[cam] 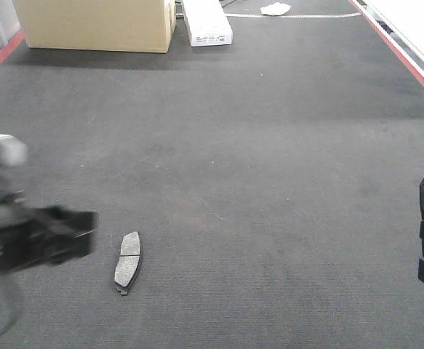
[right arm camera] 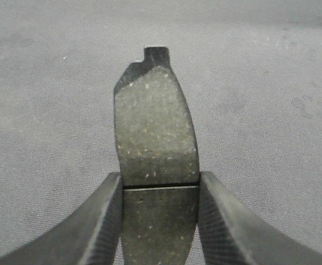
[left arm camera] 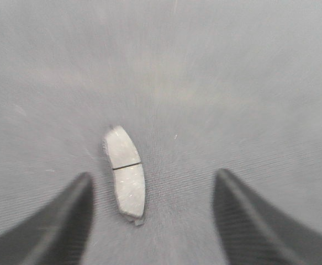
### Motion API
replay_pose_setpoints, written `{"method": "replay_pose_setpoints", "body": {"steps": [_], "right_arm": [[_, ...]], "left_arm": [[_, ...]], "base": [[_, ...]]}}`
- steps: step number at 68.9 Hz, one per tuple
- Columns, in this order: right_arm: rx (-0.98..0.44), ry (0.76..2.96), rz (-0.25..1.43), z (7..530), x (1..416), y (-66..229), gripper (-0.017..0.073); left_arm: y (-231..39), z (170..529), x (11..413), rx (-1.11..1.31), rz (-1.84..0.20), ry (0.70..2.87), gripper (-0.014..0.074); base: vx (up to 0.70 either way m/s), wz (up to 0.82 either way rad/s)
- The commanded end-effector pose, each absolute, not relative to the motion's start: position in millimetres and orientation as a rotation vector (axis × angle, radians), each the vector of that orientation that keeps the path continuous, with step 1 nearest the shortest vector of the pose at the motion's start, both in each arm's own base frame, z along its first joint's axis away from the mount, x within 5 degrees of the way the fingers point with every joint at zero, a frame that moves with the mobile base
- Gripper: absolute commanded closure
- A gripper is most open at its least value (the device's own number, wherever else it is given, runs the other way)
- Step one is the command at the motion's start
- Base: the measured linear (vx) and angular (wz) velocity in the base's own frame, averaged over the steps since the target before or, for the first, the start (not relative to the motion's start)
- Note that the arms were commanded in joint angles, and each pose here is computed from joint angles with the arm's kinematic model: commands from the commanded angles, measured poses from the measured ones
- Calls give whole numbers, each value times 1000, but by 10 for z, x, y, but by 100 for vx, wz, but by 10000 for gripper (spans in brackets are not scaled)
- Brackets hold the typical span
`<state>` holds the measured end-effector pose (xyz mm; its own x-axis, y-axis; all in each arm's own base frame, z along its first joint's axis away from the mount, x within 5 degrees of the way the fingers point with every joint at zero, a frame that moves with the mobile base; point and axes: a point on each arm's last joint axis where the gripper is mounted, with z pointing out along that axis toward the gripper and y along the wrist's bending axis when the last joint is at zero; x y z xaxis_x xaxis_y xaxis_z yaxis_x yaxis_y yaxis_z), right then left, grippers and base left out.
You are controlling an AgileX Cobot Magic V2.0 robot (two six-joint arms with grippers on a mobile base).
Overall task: Move and align brake pads A on conveyor
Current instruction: 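Raise the open left gripper away from the placed pad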
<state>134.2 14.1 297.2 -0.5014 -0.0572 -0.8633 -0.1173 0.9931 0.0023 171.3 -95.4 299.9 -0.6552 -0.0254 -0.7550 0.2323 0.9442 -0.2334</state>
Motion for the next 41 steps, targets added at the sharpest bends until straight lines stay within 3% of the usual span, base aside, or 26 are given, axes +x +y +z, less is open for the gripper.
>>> {"method": "replay_pose_setpoints", "body": {"steps": [1, 19, 41], "right_arm": [[-110, 1978, 67, 3148, 1381, 134, 489], [-110, 1978, 67, 3148, 1381, 134, 489], [-110, 1978, 67, 3148, 1381, 134, 489]], "left_arm": [[-855, 3186, 1523, 143, -466, 2111, 303], [-600, 3156, 1118, 127, -512, 2000, 599], [-536, 3127, 1021, 120, -517, 1985, 601]], "base": [[0, 0], [0, 0], [0, 0]]}}
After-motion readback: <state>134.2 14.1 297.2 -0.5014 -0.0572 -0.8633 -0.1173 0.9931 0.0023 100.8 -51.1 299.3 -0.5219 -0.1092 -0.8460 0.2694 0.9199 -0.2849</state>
